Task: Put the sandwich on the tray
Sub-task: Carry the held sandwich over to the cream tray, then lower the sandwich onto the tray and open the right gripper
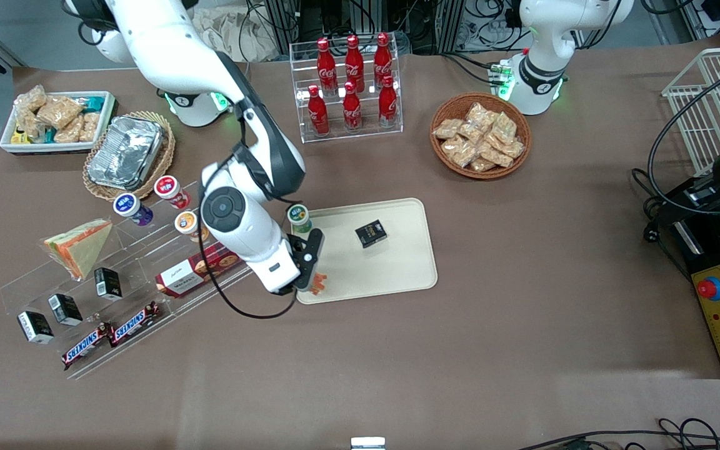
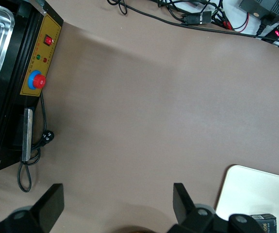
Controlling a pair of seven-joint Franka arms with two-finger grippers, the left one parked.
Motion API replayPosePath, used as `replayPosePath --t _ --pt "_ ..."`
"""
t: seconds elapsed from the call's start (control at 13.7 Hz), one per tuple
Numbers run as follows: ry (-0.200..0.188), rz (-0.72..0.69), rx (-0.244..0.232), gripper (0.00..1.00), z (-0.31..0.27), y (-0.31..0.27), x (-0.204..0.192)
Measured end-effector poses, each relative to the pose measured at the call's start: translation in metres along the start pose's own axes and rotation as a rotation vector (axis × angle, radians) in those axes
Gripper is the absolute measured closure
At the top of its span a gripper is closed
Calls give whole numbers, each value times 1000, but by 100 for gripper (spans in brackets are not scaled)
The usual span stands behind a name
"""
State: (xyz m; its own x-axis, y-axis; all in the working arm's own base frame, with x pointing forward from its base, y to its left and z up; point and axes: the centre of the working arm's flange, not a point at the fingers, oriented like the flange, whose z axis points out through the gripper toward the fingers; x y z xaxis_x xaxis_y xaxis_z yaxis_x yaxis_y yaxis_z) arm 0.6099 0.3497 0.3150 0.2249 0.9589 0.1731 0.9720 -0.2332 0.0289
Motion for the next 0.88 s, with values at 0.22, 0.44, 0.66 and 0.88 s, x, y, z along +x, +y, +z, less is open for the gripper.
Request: replayPosePath --t 0.22,0.44,0.66,0.88 --pt "39 -123 -40 79 45 -28 33" --pt "89 -227 -73 79 81 -65 66" --pt "109 -330 -83 79 102 -82 77" --pt "108 -360 -95 79 108 -80 76"
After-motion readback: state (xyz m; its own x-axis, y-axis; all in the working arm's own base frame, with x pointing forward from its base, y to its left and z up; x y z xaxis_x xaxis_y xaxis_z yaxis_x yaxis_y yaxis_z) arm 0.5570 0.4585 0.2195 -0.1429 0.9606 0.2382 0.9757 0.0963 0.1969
